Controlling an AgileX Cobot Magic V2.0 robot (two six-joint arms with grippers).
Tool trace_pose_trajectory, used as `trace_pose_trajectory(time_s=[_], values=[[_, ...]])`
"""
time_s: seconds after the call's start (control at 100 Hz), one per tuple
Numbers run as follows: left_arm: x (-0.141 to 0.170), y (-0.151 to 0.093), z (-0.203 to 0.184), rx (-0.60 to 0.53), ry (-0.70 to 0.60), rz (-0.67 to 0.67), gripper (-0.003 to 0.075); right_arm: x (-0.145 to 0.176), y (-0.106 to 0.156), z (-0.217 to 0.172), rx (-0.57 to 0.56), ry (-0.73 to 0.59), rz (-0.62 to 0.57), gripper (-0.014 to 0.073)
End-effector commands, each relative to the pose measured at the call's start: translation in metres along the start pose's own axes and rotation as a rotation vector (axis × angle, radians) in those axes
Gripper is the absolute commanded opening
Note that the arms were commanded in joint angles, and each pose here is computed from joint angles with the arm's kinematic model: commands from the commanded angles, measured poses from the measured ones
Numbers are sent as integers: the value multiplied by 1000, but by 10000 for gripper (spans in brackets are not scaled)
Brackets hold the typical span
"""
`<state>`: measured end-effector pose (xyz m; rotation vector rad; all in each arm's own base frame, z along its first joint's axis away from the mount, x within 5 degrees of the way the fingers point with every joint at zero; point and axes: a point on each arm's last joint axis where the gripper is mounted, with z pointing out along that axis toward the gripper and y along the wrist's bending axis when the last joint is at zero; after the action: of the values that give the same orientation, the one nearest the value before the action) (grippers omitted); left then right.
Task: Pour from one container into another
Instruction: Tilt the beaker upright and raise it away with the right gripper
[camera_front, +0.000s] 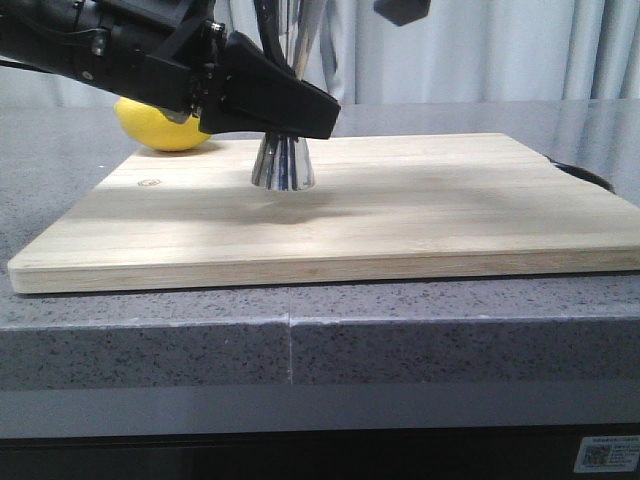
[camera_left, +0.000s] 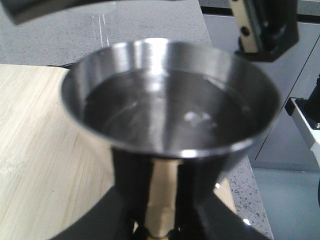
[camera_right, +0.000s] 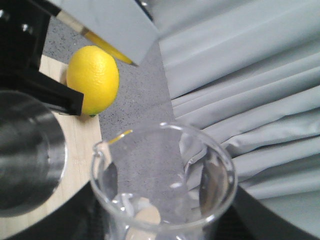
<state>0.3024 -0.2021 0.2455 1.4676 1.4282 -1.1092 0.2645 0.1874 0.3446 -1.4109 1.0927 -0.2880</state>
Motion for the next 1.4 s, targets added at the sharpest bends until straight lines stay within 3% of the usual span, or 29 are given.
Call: trace_pose_trajectory(time_s=[0.0,0.23,0.8,1.11,1.39], values=[[-34,-14,-7,58,-133,44,17,-13,-22,-13,80,-57,65,184],[-34,-14,-7,58,-133,44,17,-13,-23,-13,95,-61,186,184],[-34,-14,-7,58,-133,44,17,-8,-29,-14,153,-61,630,184],[-34,-14,-7,58,-133,44,17,14,-40,-18,223,-7,774,184],[-34,-14,-7,58,-133,44,17,41,-54,-25,306,41,789,184]])
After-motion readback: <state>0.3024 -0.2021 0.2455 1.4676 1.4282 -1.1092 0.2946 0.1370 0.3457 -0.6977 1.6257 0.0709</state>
